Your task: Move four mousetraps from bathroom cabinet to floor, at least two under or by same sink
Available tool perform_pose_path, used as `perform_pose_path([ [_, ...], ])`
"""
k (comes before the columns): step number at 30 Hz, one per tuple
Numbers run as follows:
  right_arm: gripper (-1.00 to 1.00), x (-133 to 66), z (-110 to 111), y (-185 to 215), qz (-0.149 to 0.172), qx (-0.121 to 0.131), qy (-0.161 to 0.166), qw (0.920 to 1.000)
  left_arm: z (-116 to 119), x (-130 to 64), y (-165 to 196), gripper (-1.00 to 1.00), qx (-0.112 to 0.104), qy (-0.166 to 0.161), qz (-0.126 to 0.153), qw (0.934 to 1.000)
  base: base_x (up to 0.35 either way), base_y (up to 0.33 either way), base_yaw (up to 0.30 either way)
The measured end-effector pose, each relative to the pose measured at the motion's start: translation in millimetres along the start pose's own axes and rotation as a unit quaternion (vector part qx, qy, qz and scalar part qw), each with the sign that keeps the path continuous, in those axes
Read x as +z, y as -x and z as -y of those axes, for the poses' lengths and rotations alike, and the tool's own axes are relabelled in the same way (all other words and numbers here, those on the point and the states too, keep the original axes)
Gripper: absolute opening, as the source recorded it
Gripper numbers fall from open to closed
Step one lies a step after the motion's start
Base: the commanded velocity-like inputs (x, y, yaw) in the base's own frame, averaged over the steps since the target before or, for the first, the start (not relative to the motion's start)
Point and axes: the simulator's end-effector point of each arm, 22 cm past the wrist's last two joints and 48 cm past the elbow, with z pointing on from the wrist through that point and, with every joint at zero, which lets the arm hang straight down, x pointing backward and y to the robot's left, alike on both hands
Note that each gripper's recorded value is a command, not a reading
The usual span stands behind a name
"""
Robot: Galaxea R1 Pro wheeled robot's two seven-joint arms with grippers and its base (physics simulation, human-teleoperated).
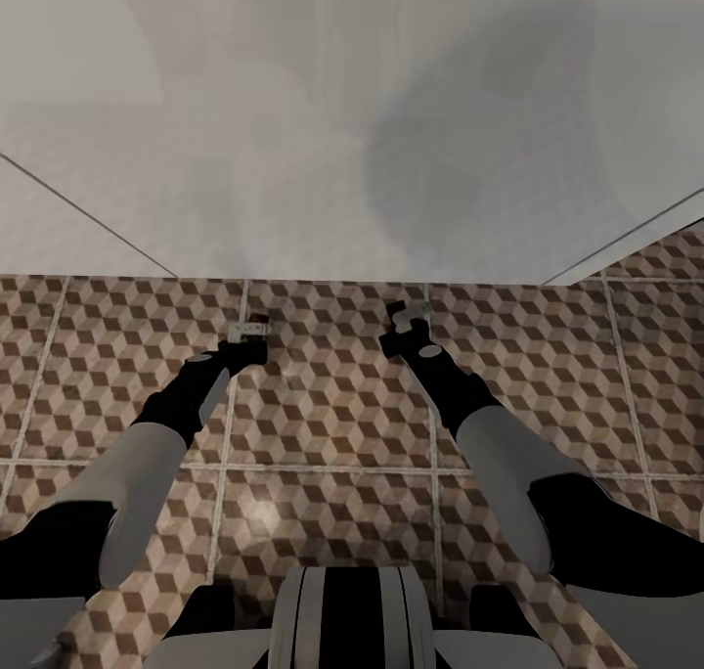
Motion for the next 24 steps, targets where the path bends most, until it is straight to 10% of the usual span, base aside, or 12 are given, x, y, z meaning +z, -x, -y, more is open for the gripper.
perform_pose_path([
  [24,-1.00,0.0,-0.2,0.0,0.000,-0.001,0.000,1.0000,-7.6,0.2,2.4,-1.00,0.001,0.006,0.000,1.0000,0.000,0.000,0.000],
])
